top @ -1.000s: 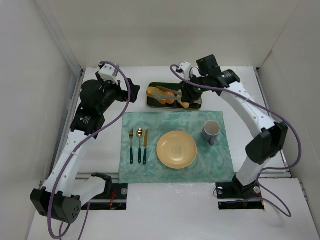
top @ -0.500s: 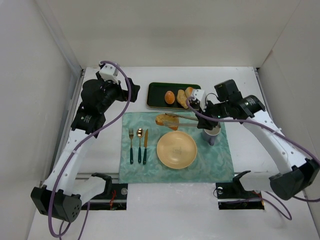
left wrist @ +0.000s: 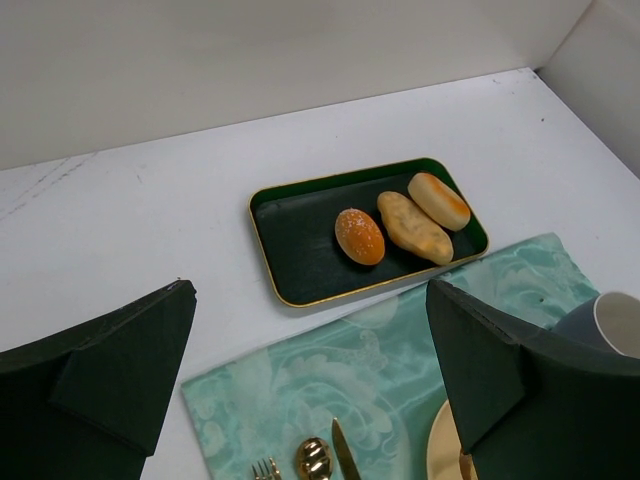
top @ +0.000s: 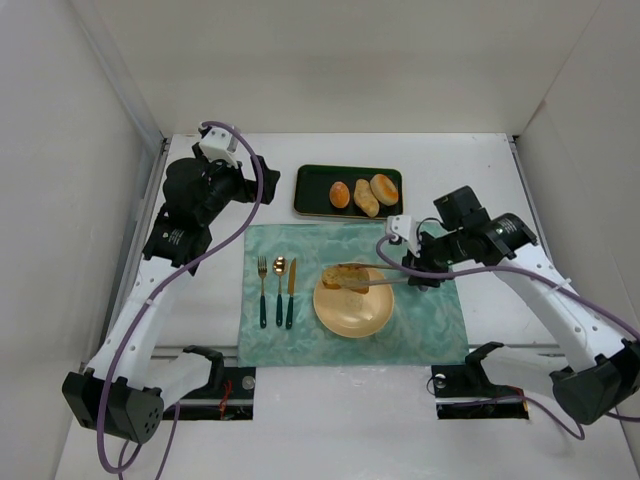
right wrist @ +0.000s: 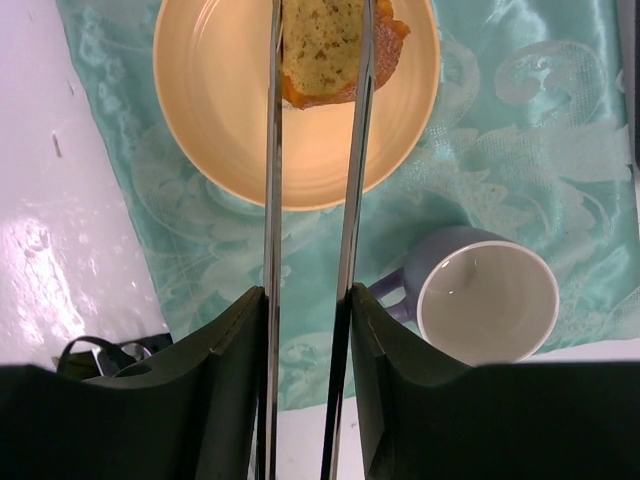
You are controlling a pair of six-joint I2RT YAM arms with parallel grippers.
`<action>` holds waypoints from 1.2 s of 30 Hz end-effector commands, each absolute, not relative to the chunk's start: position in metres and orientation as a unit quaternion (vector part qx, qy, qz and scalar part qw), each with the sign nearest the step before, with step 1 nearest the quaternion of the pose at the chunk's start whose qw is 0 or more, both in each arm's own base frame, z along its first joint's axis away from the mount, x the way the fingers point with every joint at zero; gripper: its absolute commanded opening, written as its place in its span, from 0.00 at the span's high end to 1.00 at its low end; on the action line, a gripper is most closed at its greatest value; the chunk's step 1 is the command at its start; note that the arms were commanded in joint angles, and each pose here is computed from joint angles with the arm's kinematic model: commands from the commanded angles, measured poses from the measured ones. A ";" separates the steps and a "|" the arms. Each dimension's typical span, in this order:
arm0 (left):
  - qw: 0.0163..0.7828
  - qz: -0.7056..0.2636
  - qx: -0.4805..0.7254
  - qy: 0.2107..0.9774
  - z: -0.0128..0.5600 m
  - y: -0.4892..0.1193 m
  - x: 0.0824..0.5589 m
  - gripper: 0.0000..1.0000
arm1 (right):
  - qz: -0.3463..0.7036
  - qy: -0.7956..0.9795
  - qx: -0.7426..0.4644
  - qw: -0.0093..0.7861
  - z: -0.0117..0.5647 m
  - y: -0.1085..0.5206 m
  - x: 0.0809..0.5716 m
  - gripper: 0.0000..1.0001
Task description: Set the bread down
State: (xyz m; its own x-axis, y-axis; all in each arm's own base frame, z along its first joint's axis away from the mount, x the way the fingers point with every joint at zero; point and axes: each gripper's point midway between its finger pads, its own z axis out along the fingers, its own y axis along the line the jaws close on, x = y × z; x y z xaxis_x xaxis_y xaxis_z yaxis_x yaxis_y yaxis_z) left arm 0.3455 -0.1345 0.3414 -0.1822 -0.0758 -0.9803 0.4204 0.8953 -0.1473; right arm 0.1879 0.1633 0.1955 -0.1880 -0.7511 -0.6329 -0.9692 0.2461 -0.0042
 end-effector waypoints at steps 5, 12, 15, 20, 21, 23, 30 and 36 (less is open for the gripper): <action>0.648 -0.193 0.121 0.727 0.353 -0.134 0.347 0.00 | 0.191 0.708 -0.630 0.256 0.189 0.156 0.180 0.58; 0.648 -0.193 0.121 0.727 0.353 -0.134 0.347 0.00 | 0.165 0.716 -0.642 0.221 0.167 0.146 0.182 0.55; 0.648 -0.193 0.121 0.727 0.353 -0.134 0.347 0.00 | 0.167 0.718 -0.641 0.212 0.163 0.147 0.183 0.50; 0.648 -0.193 0.121 0.727 0.353 -0.134 0.347 0.00 | 0.168 0.719 -0.641 0.208 0.160 0.146 0.181 0.46; 0.648 -0.193 0.121 0.727 0.353 -0.134 0.347 0.00 | 0.168 0.719 -0.641 0.208 0.160 0.146 0.181 0.46; 0.648 -0.193 0.121 0.727 0.353 -0.134 0.347 0.00 | 0.168 0.719 -0.641 0.208 0.160 0.146 0.181 0.42; 0.648 -0.193 0.121 0.727 0.353 -0.134 0.347 0.00 | 0.163 0.714 -0.642 0.228 0.171 0.147 0.184 0.40; 0.648 -0.193 0.121 0.727 0.353 -0.134 0.347 0.00 | 0.164 0.699 -0.626 0.305 0.221 0.158 0.191 0.41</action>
